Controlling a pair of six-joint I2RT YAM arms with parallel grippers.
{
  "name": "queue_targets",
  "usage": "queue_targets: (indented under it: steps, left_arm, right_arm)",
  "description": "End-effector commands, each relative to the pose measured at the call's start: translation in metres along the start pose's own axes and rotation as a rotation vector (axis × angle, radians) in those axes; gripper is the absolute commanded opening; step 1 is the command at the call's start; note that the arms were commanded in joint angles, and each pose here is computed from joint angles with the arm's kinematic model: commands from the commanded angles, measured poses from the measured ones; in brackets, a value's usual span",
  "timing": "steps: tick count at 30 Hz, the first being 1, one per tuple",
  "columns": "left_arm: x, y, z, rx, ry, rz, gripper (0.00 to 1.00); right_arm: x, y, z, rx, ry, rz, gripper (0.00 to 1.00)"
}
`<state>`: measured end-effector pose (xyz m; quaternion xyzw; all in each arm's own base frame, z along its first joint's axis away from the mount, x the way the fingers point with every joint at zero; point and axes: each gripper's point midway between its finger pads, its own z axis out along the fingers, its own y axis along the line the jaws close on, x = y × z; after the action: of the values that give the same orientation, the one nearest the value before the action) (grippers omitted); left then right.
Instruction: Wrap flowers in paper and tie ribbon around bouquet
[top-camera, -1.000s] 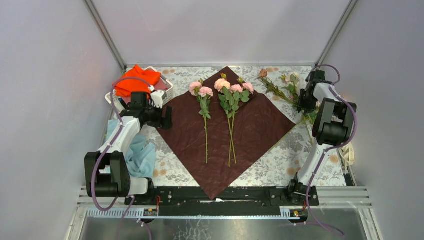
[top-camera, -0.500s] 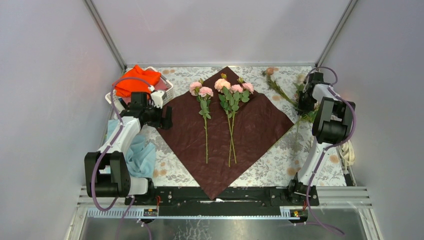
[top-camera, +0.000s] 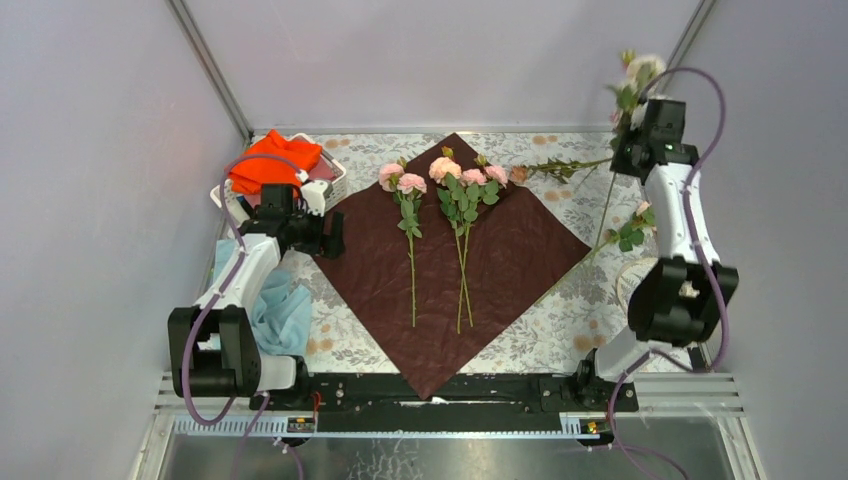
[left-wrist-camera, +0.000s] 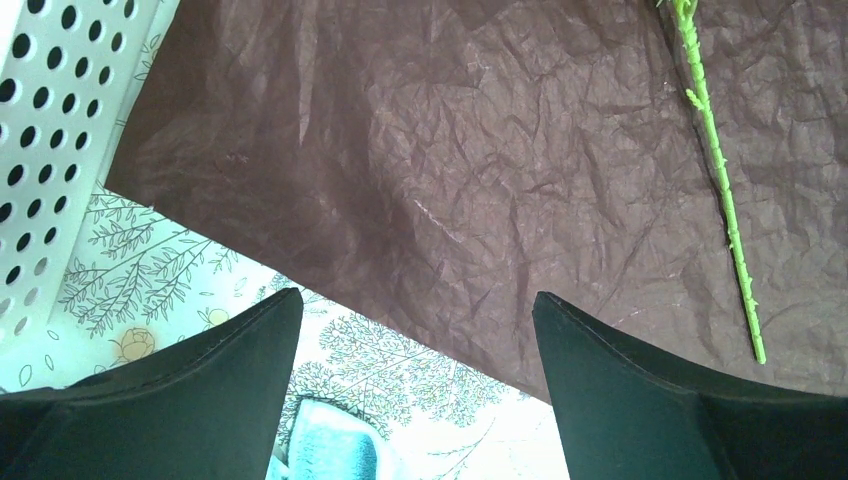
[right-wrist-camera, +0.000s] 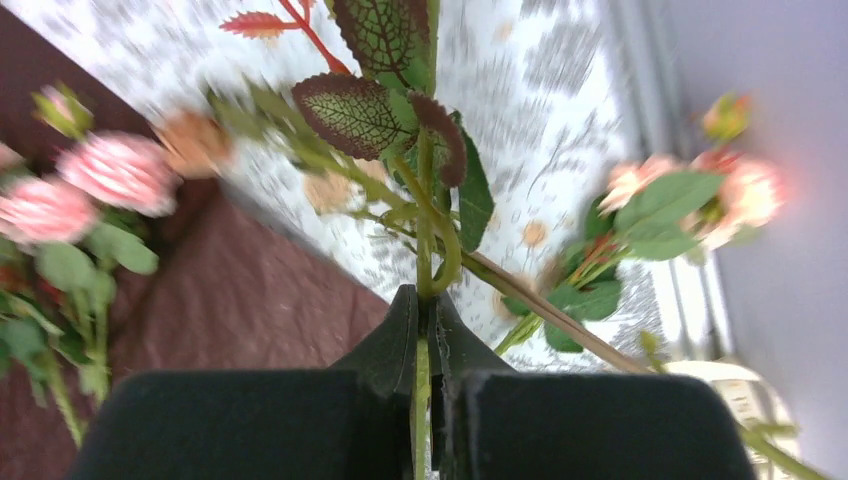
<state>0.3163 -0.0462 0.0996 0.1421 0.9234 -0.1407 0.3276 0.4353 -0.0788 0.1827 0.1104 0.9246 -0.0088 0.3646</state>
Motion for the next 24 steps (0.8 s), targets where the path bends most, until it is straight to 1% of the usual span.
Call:
queue_targets:
  steps: [1, 4, 5, 6, 8, 10, 11, 13, 14, 15, 17, 18, 19, 20, 21, 23, 24]
  left_arm:
    - [-0.011, 0.0, -0.009, -0.001, -0.039, 0.022, 0.93]
    - [-0.013, 0.0, -0.011, -0.003, -0.045, 0.024, 0.93]
    - [-0.013, 0.0, -0.011, -0.003, -0.045, 0.023, 0.93]
    - [-0.014, -0.001, -0.012, -0.003, -0.047, 0.025, 0.93]
    - [-0.015, -0.001, -0.014, -0.005, -0.051, 0.028, 0.93]
    - [-0.016, -0.001, -0.015, -0.005, -0.055, 0.032, 0.93]
    - [-0.017, -0.001, -0.015, -0.005, -0.059, 0.034, 0.93]
    - [-0.016, -0.001, -0.014, -0.001, -0.056, 0.033, 0.93]
    - [-0.016, -0.002, -0.014, 0.004, -0.054, 0.031, 0.93]
    - [-0.016, -0.003, -0.013, 0.009, -0.053, 0.031, 0.93]
    - [-0.015, -0.003, -0.012, 0.012, -0.051, 0.029, 0.93]
    - [-0.016, -0.003, -0.012, 0.014, -0.05, 0.029, 0.93]
    - [-0.016, -0.003, -0.012, 0.012, -0.051, 0.03, 0.93]
    - [-0.016, -0.002, -0.012, 0.011, -0.051, 0.029, 0.93]
    - [-0.016, -0.002, -0.012, 0.01, -0.05, 0.03, 0.93]
    - [-0.016, -0.003, -0.013, 0.012, -0.055, 0.034, 0.93]
    - [-0.017, -0.003, -0.014, 0.015, -0.059, 0.041, 0.93]
  right_arm:
    - [-0.075, -0.003, -0.086, 0.076, -0.301, 0.045, 0.0]
    - [-0.08, 0.02, -0.112, -0.054, -0.363, 0.059, 0.0]
    - [-0.08, 0.024, -0.118, -0.068, -0.379, 0.074, 0.0]
    - [-0.078, 0.021, -0.121, -0.046, -0.39, 0.09, 0.0]
    - [-0.077, -0.005, -0.129, 0.105, -0.416, 0.143, 0.0]
    - [-0.081, -0.02, -0.143, 0.186, -0.458, 0.157, 0.0]
    - [-0.087, -0.022, -0.153, 0.2, -0.493, 0.164, 0.0]
    - [-0.103, -0.03, -0.184, 0.236, -0.61, 0.189, 0.0]
    - [-0.113, -0.028, -0.199, 0.222, -0.67, 0.188, 0.0]
    - [-0.123, -0.016, -0.217, 0.146, -0.733, 0.168, 0.0]
    - [-0.137, 0.04, -0.239, -0.158, -0.791, 0.062, 0.0]
    - [-0.137, 0.072, -0.25, -0.333, -0.788, 0.015, 0.0]
    - [-0.134, 0.096, -0.258, -0.462, -0.771, -0.012, 0.0]
    - [-0.128, 0.117, -0.261, -0.54, -0.741, -0.03, 0.0]
    - [-0.121, 0.135, -0.26, -0.58, -0.711, -0.05, 0.0]
    - [-0.101, 0.162, -0.241, -0.594, -0.629, -0.04, 0.0]
    - [-0.088, 0.171, -0.226, -0.594, -0.571, -0.007, 0.0]
